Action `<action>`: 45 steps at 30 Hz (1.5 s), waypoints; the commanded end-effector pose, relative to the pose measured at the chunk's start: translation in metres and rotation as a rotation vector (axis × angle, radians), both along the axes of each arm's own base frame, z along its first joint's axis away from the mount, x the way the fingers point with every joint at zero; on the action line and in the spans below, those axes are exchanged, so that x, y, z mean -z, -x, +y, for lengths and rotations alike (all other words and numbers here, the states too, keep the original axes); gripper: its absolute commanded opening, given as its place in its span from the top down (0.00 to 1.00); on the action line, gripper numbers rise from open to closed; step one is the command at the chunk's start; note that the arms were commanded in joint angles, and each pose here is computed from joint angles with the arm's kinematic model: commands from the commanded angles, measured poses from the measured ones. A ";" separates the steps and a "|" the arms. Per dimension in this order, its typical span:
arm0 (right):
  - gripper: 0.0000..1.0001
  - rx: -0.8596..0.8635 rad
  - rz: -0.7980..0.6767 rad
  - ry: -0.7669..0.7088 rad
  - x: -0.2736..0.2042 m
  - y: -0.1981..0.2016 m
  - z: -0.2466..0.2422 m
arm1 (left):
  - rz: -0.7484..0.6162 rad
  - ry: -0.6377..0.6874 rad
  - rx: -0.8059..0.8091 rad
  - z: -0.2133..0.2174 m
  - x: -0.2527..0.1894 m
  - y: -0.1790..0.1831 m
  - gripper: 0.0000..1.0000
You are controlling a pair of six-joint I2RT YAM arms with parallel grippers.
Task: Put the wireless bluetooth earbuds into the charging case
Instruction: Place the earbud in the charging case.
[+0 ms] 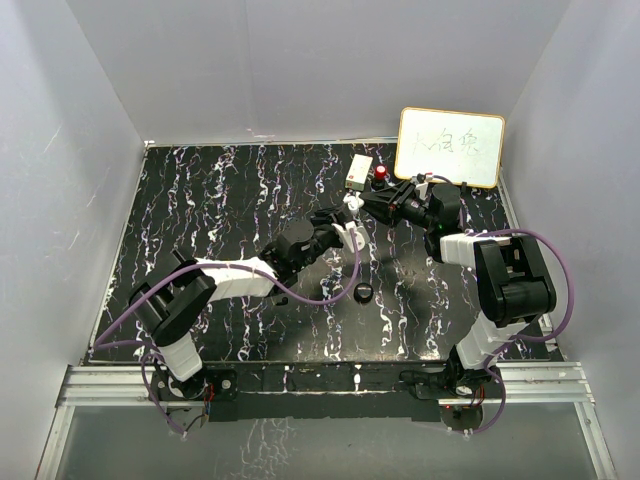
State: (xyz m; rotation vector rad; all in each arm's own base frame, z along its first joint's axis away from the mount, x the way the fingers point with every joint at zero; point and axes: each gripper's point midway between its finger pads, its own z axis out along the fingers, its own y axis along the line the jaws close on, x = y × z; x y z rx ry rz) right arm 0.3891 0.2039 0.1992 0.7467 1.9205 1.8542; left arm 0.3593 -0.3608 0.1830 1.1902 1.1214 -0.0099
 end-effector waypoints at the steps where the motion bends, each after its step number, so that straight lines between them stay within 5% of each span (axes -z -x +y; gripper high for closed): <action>1: 1.00 0.008 -0.107 -0.016 -0.025 -0.008 -0.002 | -0.057 0.096 -0.023 0.007 -0.037 0.003 0.63; 13: 1.00 0.017 -0.135 -0.021 -0.028 -0.009 -0.010 | -0.034 0.201 -0.169 0.056 -0.053 0.002 0.57; 21: 1.00 0.001 -0.209 -0.019 -0.024 -0.003 -0.014 | 0.139 0.416 -0.348 0.088 -0.076 -0.010 0.48; 30: 1.00 -0.007 -0.256 -0.004 -0.020 0.002 -0.013 | 0.452 0.636 -0.393 0.069 -0.072 -0.016 0.39; 36: 1.00 -0.009 -0.252 0.010 -0.014 0.005 -0.013 | 0.551 0.631 -0.342 0.053 -0.064 -0.013 0.23; 45: 1.00 -0.022 -0.267 0.018 -0.019 0.007 -0.012 | 0.606 0.621 -0.287 0.040 -0.052 -0.007 0.18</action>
